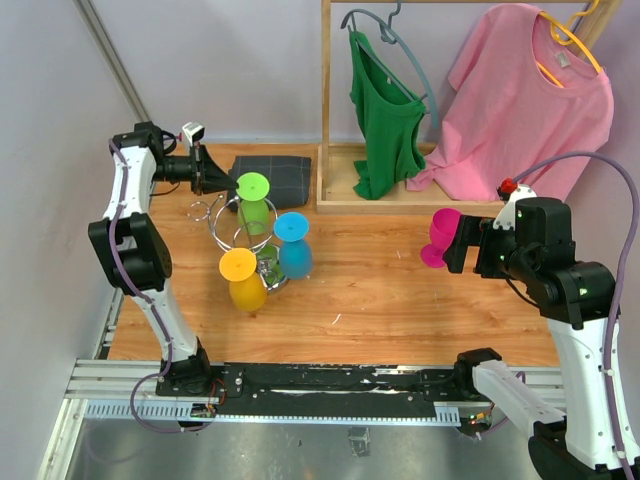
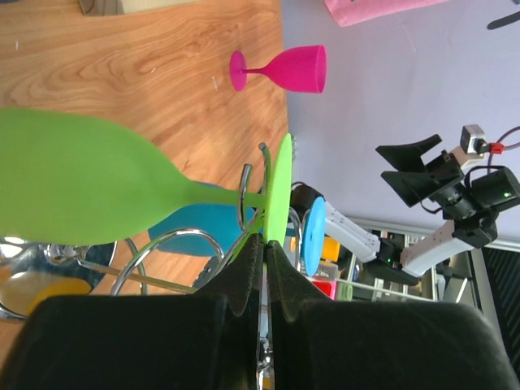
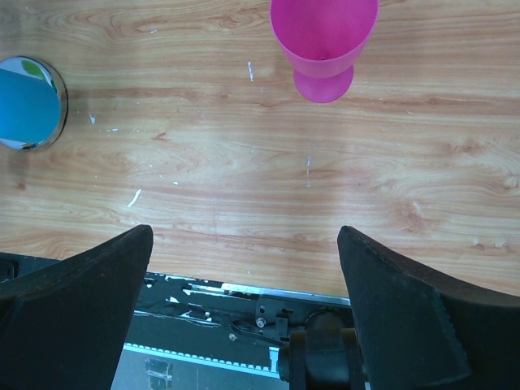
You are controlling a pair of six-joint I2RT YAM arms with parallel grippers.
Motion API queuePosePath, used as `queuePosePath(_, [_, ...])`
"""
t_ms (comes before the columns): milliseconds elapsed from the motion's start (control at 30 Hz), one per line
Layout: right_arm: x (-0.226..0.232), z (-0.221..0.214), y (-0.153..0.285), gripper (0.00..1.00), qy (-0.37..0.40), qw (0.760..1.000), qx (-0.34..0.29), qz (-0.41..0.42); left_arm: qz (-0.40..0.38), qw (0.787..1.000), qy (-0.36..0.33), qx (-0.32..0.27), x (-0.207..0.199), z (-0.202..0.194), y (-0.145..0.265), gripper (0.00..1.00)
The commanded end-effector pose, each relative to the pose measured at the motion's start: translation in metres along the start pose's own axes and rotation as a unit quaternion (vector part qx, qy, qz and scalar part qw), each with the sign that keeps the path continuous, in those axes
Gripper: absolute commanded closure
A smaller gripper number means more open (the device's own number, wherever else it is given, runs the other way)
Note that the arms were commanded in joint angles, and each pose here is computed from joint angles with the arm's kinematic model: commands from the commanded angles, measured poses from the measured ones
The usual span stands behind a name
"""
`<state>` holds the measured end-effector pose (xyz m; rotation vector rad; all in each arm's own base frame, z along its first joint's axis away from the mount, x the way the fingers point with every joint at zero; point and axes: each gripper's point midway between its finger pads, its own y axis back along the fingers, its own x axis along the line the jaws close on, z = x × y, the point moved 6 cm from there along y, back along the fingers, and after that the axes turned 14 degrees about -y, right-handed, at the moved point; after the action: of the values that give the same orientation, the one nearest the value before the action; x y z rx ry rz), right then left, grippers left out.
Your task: Take the wine glass off the wine glass rack
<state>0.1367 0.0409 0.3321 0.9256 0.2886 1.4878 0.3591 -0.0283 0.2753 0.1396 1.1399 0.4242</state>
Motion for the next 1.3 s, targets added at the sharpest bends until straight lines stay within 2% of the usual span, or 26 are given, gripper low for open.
queuePosePath(0, [-0.001, 0.001, -0.002, 0.01, 0.005, 1.000, -0.002, 0.003, -0.031, 0.999, -0.022, -0.022, -0.017, 0.008, 0.009, 1.00])
queuePosePath(467, [-0.002, -0.003, -0.003, 0.01, 0.005, 1.000, -0.001, 0.005, -0.054, 0.997, -0.029, -0.035, -0.027, 0.008, 0.013, 1.00])
queuePosePath(833, [-0.003, -0.005, 0.000, 0.01, 0.005, 1.000, -0.001, 0.006, -0.052, 0.997, -0.017, -0.063, -0.018, 0.011, 0.031, 1.00])
queuePosePath(1267, [-0.002, -0.004, 0.003, 0.02, 0.001, 1.000, -0.005, 0.010, -0.073, 0.995, -0.014, -0.072, -0.015, 0.020, 0.033, 1.00])
